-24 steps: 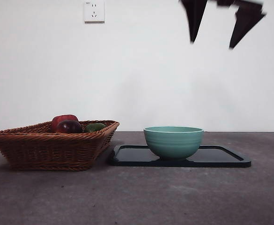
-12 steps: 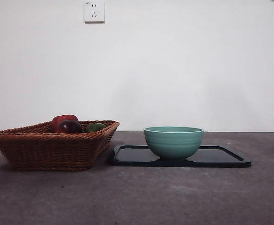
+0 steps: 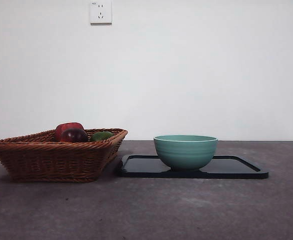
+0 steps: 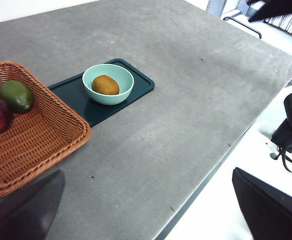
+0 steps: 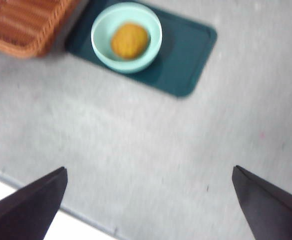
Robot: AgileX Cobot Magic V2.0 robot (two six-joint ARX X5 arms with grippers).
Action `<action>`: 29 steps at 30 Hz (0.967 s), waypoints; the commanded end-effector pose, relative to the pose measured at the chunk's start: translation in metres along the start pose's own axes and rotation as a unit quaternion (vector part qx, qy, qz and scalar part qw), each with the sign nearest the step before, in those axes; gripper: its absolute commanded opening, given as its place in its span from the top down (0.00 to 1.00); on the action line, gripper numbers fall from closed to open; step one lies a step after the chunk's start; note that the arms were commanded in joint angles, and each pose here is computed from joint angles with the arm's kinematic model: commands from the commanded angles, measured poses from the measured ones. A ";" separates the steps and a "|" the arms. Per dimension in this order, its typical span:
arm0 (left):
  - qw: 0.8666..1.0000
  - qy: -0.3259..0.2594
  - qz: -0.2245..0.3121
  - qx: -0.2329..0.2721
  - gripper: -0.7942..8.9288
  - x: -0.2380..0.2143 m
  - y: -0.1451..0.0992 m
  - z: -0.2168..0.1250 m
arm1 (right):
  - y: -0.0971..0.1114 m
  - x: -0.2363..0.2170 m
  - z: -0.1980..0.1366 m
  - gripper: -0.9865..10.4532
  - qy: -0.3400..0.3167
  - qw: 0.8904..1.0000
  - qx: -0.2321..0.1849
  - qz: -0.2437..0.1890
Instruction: Pick up the wifruite, put it on the bowl, pick up the plate, put it on desk
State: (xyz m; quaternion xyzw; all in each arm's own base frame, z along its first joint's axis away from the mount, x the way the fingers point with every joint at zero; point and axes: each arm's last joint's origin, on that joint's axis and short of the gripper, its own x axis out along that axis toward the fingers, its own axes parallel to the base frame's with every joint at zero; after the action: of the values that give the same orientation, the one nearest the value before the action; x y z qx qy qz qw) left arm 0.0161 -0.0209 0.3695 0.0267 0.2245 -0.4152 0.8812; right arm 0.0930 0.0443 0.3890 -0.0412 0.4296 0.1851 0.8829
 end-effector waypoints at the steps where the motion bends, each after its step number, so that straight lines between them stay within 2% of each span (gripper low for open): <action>1: 1.000 -0.007 -0.007 0.007 0.34 -0.001 -0.001 0.003 | -0.002 -0.003 -0.024 0.43 0.005 1.000 0.009 0.001; 8: 1.000 -0.007 -0.007 0.007 0.34 -0.001 -0.001 0.003 | -0.008 -0.009 -0.084 0.43 -0.056 0.998 0.007 0.020; 15: 1.000 -0.007 -0.007 0.006 0.34 -0.001 -0.001 0.003 | -0.010 -0.028 -0.119 0.43 -0.132 0.990 0.002 0.045; 20: 1.000 -0.008 -0.007 0.002 0.34 -0.001 -0.001 0.003 | -0.011 -0.034 -0.129 0.43 -0.157 0.986 0.002 0.052; 24: 1.000 -0.010 -0.008 -0.004 0.34 -0.001 -0.001 0.003 | -0.009 -0.034 -0.130 0.43 -0.154 0.985 -0.001 0.080; 29: 0.998 -0.031 -0.014 -0.045 0.34 -0.001 -0.002 0.008 | -0.009 -0.035 -0.129 0.43 -0.157 0.984 0.000 0.086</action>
State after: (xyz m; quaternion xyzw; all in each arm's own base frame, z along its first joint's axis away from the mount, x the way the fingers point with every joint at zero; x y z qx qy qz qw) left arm 0.0168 -0.0224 0.3733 -0.0031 0.2156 -0.4152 0.8838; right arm -0.0189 -0.0039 0.3310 0.0192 0.2962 0.2616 0.9184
